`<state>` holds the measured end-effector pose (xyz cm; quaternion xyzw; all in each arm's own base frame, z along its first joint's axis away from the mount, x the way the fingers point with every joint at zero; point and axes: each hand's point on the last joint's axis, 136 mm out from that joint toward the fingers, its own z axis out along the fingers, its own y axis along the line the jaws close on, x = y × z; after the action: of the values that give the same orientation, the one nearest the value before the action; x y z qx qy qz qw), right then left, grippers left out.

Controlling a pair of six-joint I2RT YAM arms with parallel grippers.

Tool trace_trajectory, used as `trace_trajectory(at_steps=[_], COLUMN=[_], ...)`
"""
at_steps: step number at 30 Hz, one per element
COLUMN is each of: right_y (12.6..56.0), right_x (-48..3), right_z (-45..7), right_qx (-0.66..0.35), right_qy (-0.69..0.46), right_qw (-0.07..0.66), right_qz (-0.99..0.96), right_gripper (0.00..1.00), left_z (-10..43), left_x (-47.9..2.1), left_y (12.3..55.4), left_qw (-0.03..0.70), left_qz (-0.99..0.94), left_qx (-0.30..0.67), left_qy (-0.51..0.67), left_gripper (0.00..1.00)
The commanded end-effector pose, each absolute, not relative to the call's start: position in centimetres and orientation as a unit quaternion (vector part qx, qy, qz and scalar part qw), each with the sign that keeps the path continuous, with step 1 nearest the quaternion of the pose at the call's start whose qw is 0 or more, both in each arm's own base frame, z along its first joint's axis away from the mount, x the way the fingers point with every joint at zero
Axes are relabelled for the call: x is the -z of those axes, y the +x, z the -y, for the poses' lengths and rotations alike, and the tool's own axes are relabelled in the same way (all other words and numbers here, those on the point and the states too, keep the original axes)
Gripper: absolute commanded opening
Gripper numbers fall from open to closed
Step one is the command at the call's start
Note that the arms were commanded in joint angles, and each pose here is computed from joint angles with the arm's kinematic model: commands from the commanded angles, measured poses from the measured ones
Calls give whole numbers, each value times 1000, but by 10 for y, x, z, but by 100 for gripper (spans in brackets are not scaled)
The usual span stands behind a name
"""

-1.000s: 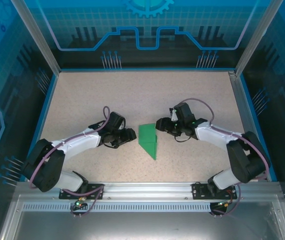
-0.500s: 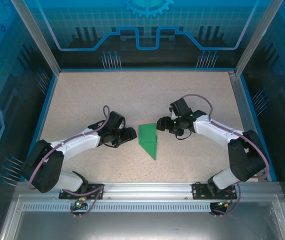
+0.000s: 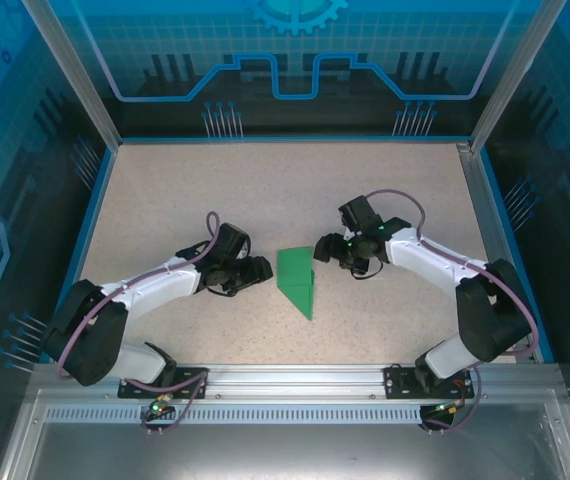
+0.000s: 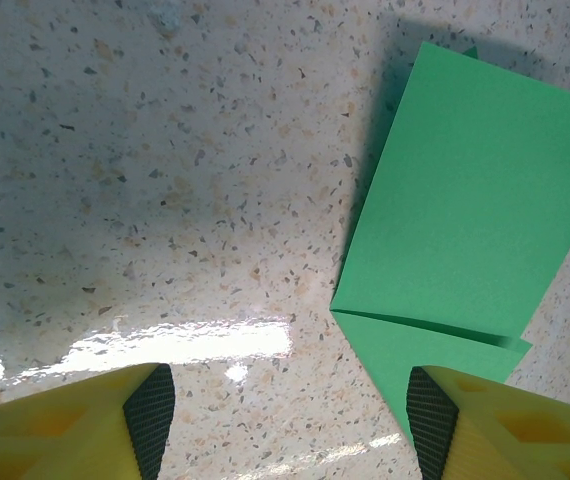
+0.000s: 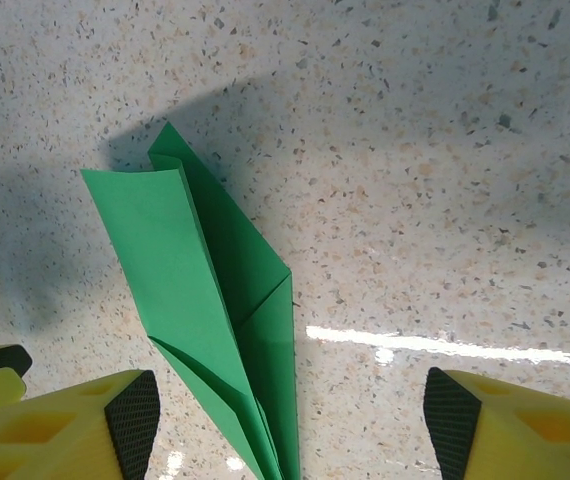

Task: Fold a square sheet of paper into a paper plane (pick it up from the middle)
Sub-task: Fold the wing for the fifth time at the center of the table.

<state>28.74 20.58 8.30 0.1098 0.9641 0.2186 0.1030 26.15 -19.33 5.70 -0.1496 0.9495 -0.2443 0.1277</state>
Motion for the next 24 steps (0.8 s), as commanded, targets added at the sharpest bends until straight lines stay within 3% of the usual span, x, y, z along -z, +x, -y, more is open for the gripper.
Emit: trace_trajectory(at_steps=[1,9,15,21,24], right_y=[291,295,280,251,242], right_x=[-89,-102,-125,-107,-107], right_z=[-216,-227,-235,-251,-266], right_qx=[-222,-215,-240,-301,-333], right_qy=[101,71,37,-12,-37], right_qw=[96,112,163,115,102], right_qz=[-965,-968,-956,-947,-937], right_gripper=[74,75,90,46,35], left_z=[195,198,203,212,212], left_x=[-65,-67,-63,-55,-51], left_y=[266,268,270,270,270], left_qw=[129,131,126,111,109], left_qz=[-951,-951,-949,-941,-940], left_qx=[245,249,258,285,286], left_qy=[-137,-127,-127,-144,-151], left_gripper=[67,67,67,67,66])
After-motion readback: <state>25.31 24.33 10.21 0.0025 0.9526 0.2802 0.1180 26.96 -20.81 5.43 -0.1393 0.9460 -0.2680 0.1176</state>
